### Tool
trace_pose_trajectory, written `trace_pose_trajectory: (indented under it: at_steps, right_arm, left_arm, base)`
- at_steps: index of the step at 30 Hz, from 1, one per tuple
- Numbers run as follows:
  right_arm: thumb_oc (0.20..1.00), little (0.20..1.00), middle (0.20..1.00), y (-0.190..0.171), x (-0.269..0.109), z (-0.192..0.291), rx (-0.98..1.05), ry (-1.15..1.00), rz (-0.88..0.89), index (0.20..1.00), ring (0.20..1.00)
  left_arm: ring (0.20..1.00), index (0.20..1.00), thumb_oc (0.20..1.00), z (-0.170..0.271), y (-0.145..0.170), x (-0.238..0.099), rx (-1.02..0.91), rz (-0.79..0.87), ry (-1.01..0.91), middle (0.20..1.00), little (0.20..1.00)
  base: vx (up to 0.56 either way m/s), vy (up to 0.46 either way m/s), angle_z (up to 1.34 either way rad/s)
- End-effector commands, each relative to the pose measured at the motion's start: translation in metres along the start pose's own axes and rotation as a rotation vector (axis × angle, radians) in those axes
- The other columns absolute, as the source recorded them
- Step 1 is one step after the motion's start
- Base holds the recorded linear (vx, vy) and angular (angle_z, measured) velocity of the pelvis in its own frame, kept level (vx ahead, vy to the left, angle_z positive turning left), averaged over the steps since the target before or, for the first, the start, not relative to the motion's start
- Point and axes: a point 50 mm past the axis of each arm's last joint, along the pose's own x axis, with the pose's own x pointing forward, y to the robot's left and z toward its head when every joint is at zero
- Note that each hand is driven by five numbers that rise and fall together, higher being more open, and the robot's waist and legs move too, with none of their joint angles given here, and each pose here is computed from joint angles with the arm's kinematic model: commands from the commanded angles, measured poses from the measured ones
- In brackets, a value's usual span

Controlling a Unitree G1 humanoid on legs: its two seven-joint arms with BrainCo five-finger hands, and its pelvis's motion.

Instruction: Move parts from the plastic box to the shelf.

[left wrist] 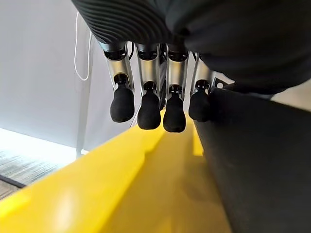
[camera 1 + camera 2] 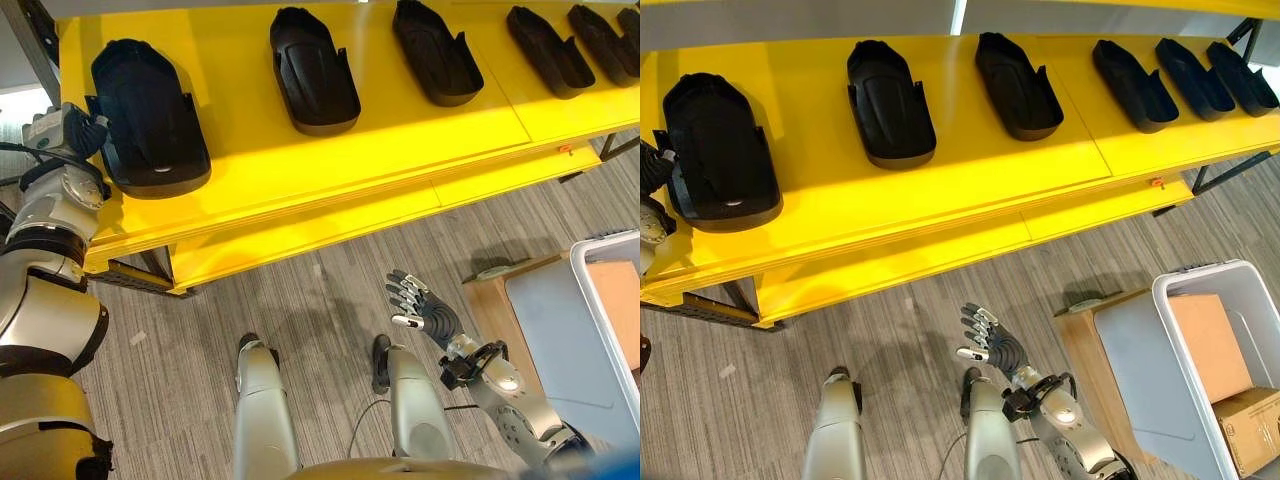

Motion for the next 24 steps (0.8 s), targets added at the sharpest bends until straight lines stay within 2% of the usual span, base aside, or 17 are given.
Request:
trace_pose_trajectory:
  at_steps: [1,12,24]
  right_arm:
    - [1.0,1.0,1.0,0.005,0.001,0.018,0.026,-0.115,0.031,1.0,1.0]
    - [1.0,1.0,1.0,0.008,-0.001,0.02,0.041,-0.125,0.045,1.0,1.0]
    - [1.0,1.0,1.0,0.007,-0.007,0.019,0.043,-0.117,0.053,1.0,1.0]
  left_arm:
    - [0.2,0.2,0.2,0.002,0.058,0.015,0.075,0.171,-0.032,0.2,0.2]
    - [0.2,0.2,0.2,0.001,0.074,0.018,0.179,0.197,-0.043,0.2,0.2]
    - [0.2,0.2,0.2,0.006,0.091,0.021,0.132,0.238,-0.045,0.2,0.2]
  base:
    - [0.04,0.012,-0.04]
    - [0.04,0.017,-0.01]
    - [0.02,0.012,0.01]
